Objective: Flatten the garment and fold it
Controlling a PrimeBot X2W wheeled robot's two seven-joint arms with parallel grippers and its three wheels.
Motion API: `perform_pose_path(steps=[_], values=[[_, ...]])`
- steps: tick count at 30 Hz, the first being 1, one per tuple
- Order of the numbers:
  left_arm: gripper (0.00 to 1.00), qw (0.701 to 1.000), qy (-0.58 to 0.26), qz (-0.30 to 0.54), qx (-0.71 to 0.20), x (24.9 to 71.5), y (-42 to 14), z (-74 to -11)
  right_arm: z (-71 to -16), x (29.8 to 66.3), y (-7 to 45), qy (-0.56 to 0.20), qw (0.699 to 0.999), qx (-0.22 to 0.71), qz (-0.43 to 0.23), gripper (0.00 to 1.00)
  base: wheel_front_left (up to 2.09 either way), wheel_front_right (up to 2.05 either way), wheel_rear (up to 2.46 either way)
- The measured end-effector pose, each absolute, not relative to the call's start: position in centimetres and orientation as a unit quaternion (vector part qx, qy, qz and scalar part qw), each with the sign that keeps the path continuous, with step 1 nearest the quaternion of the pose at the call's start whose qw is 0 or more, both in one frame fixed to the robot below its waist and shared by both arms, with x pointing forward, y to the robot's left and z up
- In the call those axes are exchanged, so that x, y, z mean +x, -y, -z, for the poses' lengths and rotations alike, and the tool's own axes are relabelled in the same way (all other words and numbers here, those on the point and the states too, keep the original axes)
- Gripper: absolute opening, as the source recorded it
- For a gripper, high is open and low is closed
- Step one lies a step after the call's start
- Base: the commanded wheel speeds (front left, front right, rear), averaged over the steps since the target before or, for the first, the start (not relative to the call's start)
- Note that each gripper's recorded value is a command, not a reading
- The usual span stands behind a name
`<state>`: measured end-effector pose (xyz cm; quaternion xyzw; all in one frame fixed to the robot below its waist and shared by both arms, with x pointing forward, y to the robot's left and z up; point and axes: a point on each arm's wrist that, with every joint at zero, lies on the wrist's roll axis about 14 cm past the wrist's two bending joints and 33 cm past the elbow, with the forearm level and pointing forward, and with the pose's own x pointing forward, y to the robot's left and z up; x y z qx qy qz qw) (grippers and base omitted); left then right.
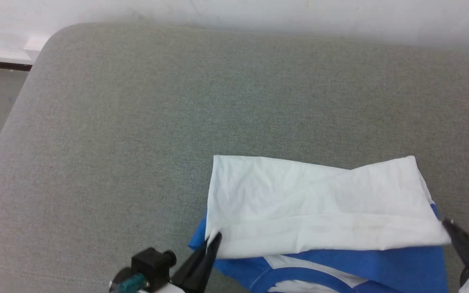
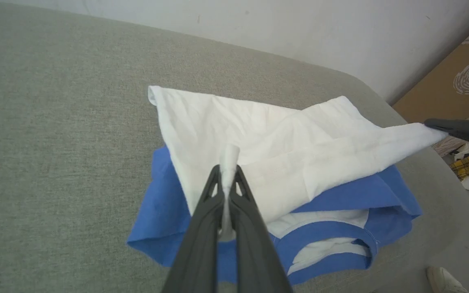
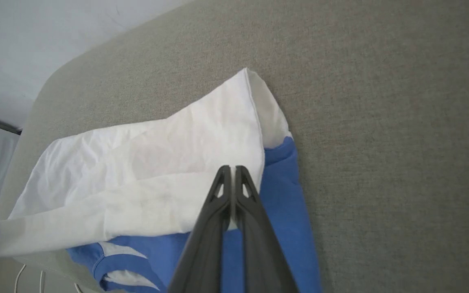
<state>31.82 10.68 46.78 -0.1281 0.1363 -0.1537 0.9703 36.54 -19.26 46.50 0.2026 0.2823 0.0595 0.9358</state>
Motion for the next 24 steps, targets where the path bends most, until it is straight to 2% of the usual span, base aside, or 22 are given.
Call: perform_pose_path(steps=[6, 13, 14, 15, 16, 24], values=[[0.0, 0.966, -0.17, 0.122, -0.15, 30.2, -11.3, -43.6, -43.3, 33.2, 19.5, -0.341, 0.915, 0.21, -0.043, 0.0, 0.0, 0.0, 0.0], [0.0, 0.963, -0.202, 0.098, -0.15, 28.1, -12.6, -41.4, -41.8, 30.6, 19.5, -0.372, 0.904, 0.21, -0.037, 0.0, 0.0, 0.0, 0.0], [0.11, 0.963, -0.203, 0.097, -0.151, 27.9, -12.7, -41.3, -41.6, 30.3, 19.5, -0.375, 0.902, 0.21, -0.036, 0.15, 0.0, 0.0, 0.0], [0.91, 0.963, -0.201, 0.094, -0.152, 27.9, -12.8, -41.3, -41.6, 30.1, 19.4, -0.376, 0.902, 0.209, -0.037, 0.47, 0.0, 0.0, 0.0], [1.0, 0.964, -0.197, 0.092, -0.153, 28.0, -12.9, -41.5, -41.7, 30.0, 19.3, -0.375, 0.902, 0.209, -0.038, 1.0, 0.0, 0.0, 0.0], [1.0, 0.974, -0.112, 0.078, -0.18, 29.6, -13.6, -45.7, -43.7, 30.1, 19.7, -0.339, 0.914, 0.218, -0.039, 1.0, 0.0, 0.0, 0.0]])
